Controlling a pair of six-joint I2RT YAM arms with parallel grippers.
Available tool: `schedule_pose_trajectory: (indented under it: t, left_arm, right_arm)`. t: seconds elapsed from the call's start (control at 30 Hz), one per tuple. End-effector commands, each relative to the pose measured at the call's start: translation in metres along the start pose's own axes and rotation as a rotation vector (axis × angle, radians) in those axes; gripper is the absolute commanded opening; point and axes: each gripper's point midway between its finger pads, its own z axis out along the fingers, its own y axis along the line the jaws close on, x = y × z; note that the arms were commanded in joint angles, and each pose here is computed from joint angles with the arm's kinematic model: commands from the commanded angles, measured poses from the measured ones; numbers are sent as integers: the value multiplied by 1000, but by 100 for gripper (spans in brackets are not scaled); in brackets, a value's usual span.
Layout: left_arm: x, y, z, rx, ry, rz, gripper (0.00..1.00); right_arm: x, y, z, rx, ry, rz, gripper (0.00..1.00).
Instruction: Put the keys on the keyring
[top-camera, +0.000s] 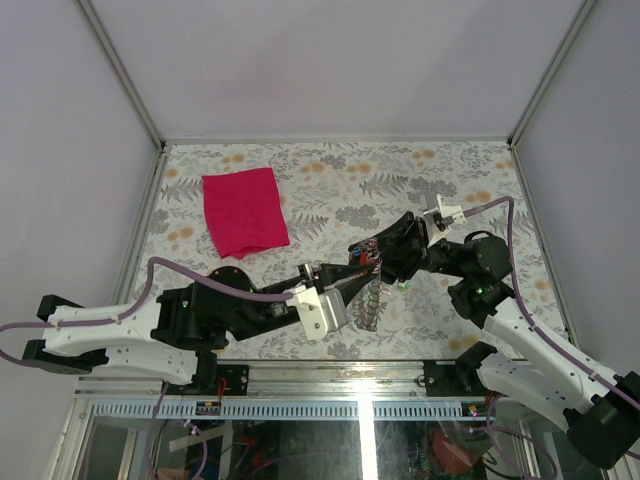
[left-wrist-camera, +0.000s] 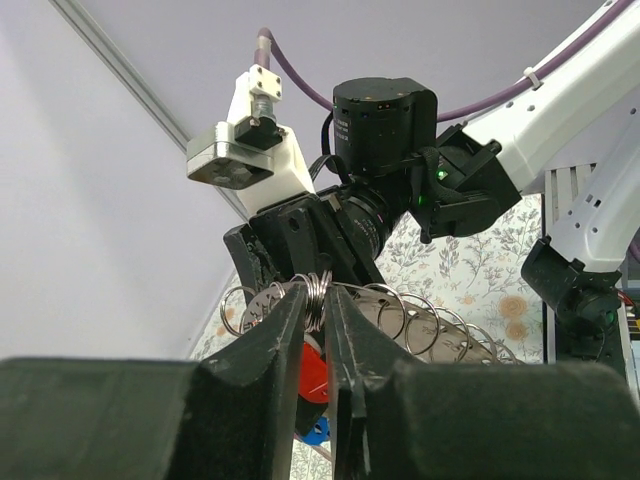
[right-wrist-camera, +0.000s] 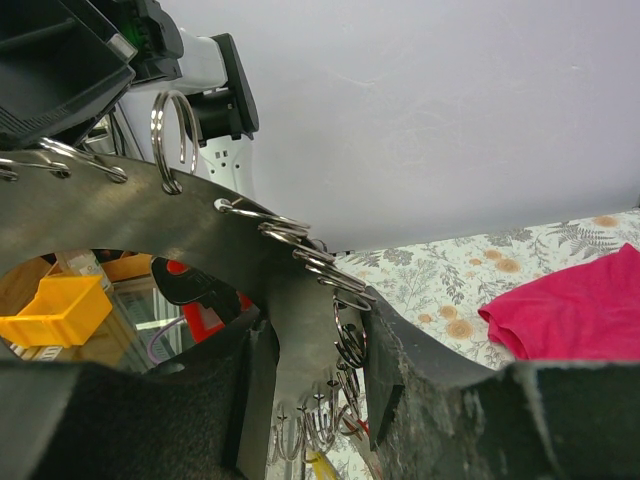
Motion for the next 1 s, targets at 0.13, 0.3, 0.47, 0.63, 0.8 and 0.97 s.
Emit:
schedule_pose_trajectory:
  t: [0.13,0.3,0.47,0.63,0.8,0.97]
  left_arm:
    - [-22,15,-9,-63,-68,-77,4]
    - [-21,21,-15,-92,-66,-125,0]
    - [-19,28,-25,-122,-67,-172,0]
    - [-14,34,-30,-131,-47,-210,0]
    - [-2,46,-31,-87,-42,-266,0]
    - [11,47,-28,-4,-21,-293,0]
  right_arm:
    - [-23,11,0,-33,-52,-87,20]
    - [-26,11,-1,-19,-46,-122,22]
    - [-27,8,-3,14,-8,-180,38]
    - [-32,8,-10,59,32,-266,54]
    - [-35,9,-21,114,94,-339,55]
    - [-45,17,-28,133,128,-388,42]
